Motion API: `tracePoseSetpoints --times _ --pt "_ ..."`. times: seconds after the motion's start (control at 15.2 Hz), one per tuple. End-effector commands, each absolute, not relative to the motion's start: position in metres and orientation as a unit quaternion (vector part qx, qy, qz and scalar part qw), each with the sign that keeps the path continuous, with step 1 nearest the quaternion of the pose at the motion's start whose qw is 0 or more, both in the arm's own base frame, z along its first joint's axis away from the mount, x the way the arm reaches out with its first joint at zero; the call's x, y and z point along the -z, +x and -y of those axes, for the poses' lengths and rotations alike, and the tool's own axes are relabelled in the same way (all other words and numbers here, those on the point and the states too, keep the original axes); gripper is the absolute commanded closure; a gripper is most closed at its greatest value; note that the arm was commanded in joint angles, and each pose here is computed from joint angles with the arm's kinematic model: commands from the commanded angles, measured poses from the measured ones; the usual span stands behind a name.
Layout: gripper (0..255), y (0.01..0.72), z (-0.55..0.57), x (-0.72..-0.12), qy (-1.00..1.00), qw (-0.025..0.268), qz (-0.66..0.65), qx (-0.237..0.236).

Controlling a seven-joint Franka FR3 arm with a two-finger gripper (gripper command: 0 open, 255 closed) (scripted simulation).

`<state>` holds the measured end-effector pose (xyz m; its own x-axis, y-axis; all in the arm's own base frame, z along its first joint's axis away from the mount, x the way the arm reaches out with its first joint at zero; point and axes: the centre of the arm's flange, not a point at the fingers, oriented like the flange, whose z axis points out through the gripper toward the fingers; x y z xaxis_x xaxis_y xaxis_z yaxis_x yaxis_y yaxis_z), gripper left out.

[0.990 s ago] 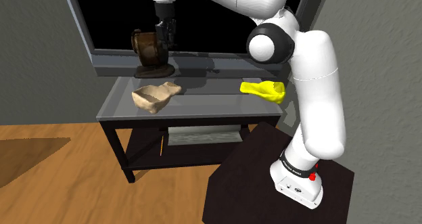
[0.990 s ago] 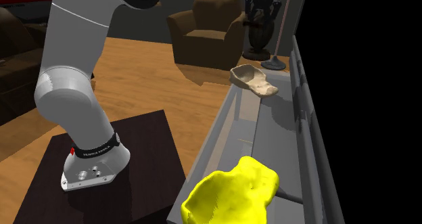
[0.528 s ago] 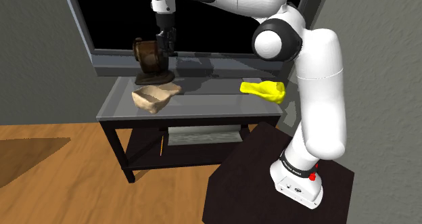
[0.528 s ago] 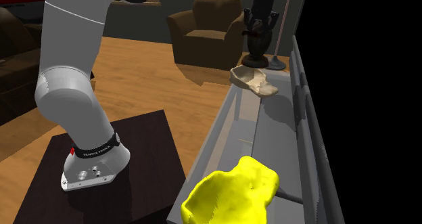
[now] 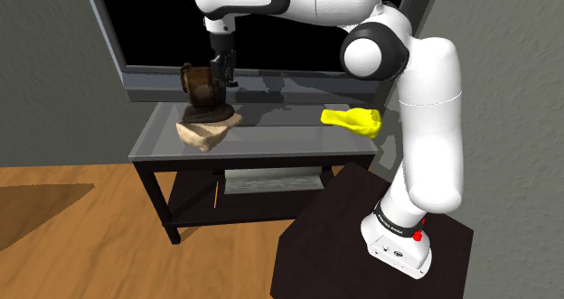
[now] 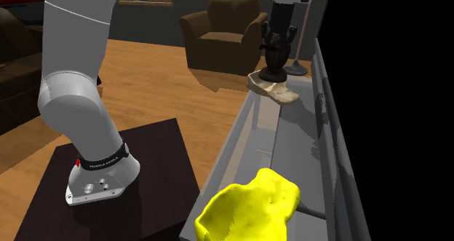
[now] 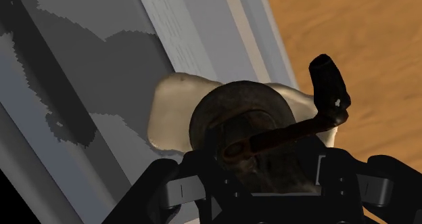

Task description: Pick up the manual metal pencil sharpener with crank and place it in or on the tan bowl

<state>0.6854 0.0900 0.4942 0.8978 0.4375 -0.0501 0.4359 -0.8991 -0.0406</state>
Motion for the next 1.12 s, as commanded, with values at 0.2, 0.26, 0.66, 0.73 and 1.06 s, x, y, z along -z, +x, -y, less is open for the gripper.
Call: tracePoseSetpoints --times 0.2,0.26,0.66,0.73,1.06 --pt "255 0.685 -0.090 -0.474 -0.974 0.014 0.224 -0.027" --pt "255 0.685 -0.090 -0.474 -0.974 0.014 0.224 -0.027" --pt "255 0.685 -0.090 -0.474 -0.974 0.014 0.224 -0.027" --pt "0 0.685 -0.090 -0.474 -0.974 0.014 0.224 -0.027" --pt "0 0.685 -0.090 -0.474 -0.974 0.014 0.224 -0.027"
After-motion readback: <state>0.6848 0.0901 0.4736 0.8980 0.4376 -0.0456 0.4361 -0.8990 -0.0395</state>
